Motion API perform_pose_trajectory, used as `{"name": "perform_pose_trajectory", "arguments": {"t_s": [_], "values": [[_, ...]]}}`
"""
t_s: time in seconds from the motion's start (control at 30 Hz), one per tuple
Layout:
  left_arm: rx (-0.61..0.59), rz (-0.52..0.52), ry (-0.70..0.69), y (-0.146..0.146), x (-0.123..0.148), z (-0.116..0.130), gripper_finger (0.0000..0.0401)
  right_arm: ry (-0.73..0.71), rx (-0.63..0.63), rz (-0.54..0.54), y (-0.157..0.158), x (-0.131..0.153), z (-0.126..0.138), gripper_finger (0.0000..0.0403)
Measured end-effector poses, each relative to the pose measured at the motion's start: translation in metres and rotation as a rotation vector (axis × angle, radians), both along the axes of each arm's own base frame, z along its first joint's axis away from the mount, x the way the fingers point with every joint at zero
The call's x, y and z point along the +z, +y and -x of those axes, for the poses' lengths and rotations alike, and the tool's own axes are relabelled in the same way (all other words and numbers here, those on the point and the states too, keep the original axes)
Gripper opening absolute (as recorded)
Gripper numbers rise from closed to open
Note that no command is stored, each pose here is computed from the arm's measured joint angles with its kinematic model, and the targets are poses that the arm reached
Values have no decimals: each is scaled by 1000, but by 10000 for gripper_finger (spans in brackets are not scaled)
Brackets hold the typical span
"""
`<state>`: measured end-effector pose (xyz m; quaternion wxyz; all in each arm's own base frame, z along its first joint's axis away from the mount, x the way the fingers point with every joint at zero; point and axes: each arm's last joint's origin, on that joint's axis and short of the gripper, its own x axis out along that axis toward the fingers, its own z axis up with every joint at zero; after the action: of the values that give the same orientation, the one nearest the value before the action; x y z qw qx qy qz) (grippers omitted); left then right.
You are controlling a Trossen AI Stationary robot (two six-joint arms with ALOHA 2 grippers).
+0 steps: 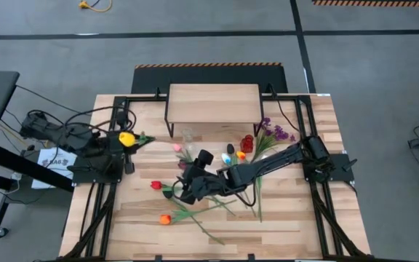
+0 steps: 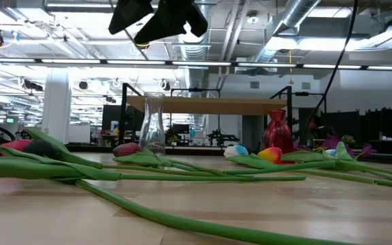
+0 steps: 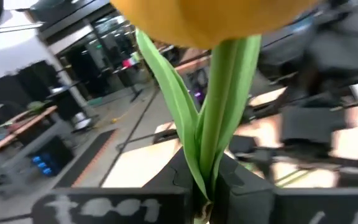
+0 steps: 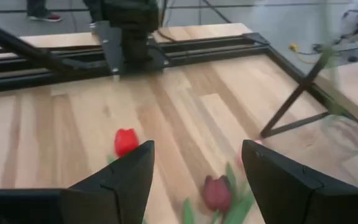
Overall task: Pick and place flowers into a vace then onto a shelf
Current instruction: Put the left yellow flower into the transparent vase
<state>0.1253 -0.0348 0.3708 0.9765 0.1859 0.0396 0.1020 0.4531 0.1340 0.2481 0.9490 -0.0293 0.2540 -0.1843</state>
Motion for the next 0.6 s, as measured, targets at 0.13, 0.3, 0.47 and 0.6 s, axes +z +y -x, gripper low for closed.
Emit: {"name": "perform_pose_trajectory", "arguments": {"t_s": [0.13,0.3,0.47,0.6], "values": [[83,-18,49,10,2,-8,0,7,36,-15,7,-1,2,233],[81,4,167,25,2,-28,0,30,51,-8,14,-3,5,233],[44,79,224,48,10,-47,0,33,68,-2,20,-3,7,233],[17,111,212,63,16,-52,0,33,82,0,27,-3,10,233]]}}
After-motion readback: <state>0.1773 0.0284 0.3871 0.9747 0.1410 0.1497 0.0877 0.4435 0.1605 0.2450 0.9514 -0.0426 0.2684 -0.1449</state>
